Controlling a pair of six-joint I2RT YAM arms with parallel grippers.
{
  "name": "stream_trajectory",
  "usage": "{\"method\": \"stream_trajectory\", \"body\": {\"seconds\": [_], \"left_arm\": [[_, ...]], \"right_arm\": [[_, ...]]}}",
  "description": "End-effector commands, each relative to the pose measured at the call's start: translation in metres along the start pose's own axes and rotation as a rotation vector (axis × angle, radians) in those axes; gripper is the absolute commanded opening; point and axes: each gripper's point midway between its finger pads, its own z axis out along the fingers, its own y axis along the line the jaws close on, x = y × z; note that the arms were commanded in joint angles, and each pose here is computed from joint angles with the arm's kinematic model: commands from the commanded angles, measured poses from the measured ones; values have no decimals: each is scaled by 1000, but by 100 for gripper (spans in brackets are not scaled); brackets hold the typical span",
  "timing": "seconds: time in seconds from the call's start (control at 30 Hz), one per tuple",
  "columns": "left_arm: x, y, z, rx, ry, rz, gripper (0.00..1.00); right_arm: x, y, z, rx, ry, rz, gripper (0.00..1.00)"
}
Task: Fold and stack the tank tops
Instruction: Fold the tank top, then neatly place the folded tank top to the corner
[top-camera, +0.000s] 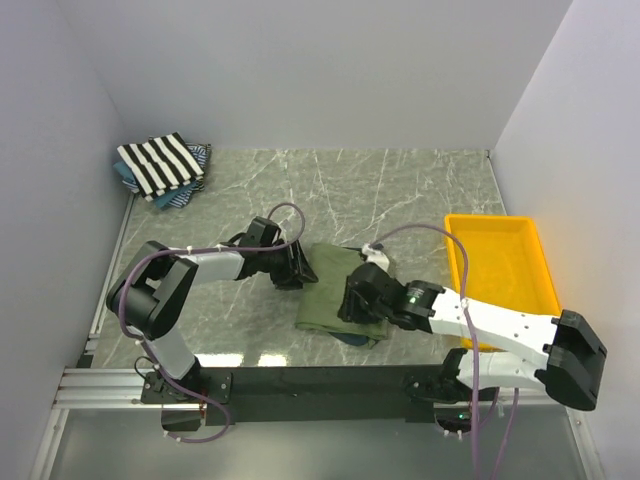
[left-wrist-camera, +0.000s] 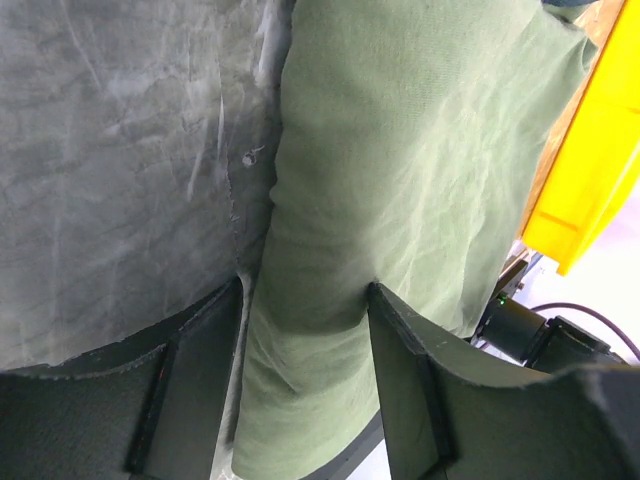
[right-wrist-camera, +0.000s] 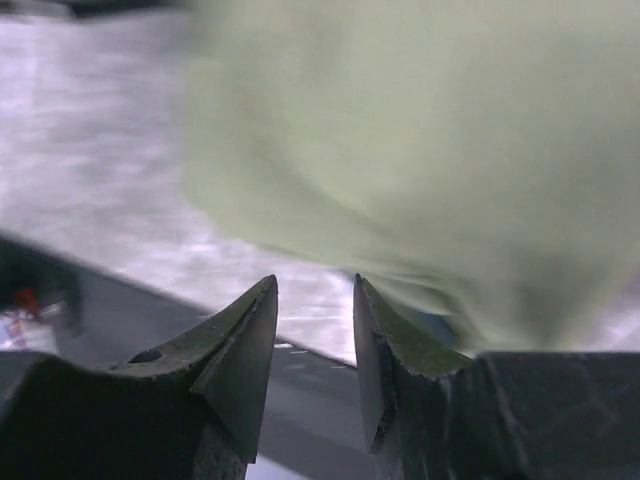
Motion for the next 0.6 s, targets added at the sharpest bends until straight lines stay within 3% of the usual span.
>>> {"method": "stream_trajectory", "body": {"seconds": [0.0, 0.13, 0.3, 0.43, 0.57], "left_arm": [[-9, 11, 5, -55, -32, 22, 60], [-11, 13, -1, -88, -46, 21, 63], [-33, 41, -27, -200, -170, -73, 66], [-57, 63, -53, -236, -266, -165, 66], [-65, 59, -61, -214, -291, -172, 66]], "right_arm": [[-34, 48, -23, -71, -96, -122, 44], [-41, 82, -10, -14, -115, -263, 46], [-47, 108, 31, 122, -141, -383, 50], [-42, 109, 55, 211, -136, -418, 52], [-33, 101, 73, 274, -115, -436, 55]]}}
